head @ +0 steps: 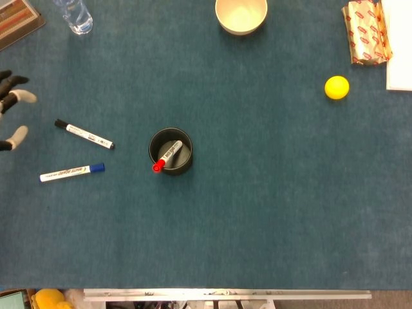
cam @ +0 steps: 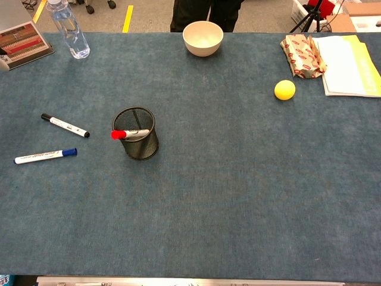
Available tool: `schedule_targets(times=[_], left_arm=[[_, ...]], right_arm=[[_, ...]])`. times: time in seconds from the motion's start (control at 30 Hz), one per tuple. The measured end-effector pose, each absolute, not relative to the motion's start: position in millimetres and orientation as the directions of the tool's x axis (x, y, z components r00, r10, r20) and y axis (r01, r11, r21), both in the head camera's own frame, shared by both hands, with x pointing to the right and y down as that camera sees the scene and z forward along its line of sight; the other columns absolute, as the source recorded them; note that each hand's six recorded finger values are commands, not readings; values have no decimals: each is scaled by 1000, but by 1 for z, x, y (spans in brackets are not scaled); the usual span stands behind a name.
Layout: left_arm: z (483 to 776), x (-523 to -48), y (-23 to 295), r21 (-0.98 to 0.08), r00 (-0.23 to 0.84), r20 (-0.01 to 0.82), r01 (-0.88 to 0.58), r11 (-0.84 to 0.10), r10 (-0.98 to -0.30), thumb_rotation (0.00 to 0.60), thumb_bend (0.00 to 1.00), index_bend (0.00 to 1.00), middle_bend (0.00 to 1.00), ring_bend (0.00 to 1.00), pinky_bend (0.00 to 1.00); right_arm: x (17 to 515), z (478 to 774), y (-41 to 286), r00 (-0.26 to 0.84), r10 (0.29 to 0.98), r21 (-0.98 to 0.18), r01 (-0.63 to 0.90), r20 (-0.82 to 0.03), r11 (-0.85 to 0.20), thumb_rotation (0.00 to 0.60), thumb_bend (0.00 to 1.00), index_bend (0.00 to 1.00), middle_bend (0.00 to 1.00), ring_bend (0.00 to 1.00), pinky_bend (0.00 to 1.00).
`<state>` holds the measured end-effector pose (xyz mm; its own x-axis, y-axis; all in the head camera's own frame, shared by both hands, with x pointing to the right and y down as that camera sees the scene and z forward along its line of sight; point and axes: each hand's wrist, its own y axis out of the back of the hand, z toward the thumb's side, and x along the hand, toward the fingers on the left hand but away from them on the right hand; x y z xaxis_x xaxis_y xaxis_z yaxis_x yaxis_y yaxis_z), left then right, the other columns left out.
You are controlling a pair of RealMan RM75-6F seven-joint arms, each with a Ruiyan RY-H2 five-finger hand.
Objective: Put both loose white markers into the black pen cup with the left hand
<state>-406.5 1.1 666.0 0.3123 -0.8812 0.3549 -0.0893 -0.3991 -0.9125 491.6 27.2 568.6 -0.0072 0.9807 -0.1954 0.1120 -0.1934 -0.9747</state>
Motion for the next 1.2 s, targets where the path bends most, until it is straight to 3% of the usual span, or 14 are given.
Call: schedule_targets(times=[0.57, 1.2], left_arm=[[725, -380, -23, -870, 442, 480, 127, -477, -758, 600, 323, 329, 165, 88, 163], [758, -347, -12, -859, 528, 501, 208, -467, -686, 600, 323, 357, 162, 87, 163]], right_arm=[[495, 570, 31, -28, 978, -974, 101, -206, -202, 600, 129, 207, 303, 158, 317], [499, 579, 31, -43, 973, -970, 93, -228, -223, 600, 130, 207, 303, 158, 317]])
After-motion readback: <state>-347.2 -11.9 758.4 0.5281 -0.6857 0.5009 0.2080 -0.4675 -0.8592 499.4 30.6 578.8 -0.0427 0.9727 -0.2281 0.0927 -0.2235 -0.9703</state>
